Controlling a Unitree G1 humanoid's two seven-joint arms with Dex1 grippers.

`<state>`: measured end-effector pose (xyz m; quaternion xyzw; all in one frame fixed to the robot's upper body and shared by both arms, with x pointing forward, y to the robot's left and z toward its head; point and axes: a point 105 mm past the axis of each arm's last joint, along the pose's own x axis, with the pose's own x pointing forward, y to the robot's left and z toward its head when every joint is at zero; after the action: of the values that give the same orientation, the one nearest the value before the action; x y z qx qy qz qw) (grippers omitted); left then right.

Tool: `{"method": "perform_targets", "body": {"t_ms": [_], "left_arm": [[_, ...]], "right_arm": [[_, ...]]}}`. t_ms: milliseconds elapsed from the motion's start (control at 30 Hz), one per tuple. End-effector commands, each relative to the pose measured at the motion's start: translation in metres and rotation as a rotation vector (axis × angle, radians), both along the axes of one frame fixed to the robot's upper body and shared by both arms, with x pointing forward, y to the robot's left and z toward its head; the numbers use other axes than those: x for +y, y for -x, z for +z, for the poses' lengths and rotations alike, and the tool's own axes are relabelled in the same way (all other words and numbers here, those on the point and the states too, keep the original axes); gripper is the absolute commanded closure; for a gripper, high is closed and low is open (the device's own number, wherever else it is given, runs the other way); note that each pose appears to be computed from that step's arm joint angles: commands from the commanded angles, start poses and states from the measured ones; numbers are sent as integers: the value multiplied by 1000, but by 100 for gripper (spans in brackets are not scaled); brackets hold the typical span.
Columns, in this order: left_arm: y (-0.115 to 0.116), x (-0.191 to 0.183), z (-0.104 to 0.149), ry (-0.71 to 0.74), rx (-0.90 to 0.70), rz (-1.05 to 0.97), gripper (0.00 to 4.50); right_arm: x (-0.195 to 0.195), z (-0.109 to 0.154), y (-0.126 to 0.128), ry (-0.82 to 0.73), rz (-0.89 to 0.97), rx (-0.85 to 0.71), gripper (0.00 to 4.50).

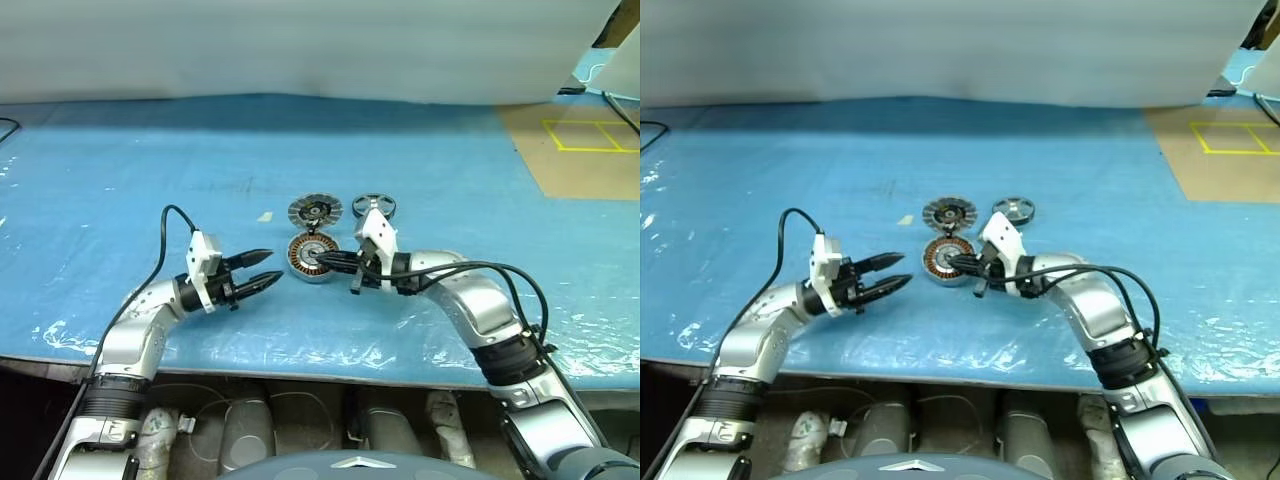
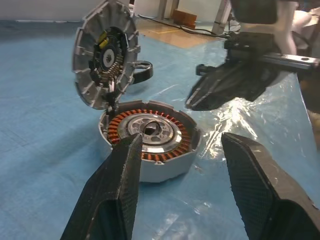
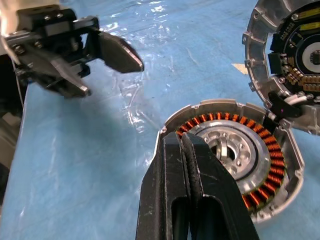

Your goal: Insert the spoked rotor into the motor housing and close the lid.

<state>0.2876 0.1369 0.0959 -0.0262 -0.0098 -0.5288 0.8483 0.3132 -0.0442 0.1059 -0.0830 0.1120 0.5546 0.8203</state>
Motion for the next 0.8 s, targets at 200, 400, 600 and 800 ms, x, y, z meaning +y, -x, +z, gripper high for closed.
{"method": "perform_targets", "body": {"t_ms": [200,400,600,800], "left_arm": [[3,-2,12,-45,-121,19,184],[2,-8,8,-52,-120,5,184],[-3,-11,10,-34,-121,14,184],[-4,-14,11,-33,-119,-1,184]], "right_arm": [[26,-2,-27,-41,-23,-7,447],[22,-17,-39,19,-47,-12,447],[11,-15,-45,-5,-104,-22,447],[6,-17,-45,-62,-148,66,447]]}}
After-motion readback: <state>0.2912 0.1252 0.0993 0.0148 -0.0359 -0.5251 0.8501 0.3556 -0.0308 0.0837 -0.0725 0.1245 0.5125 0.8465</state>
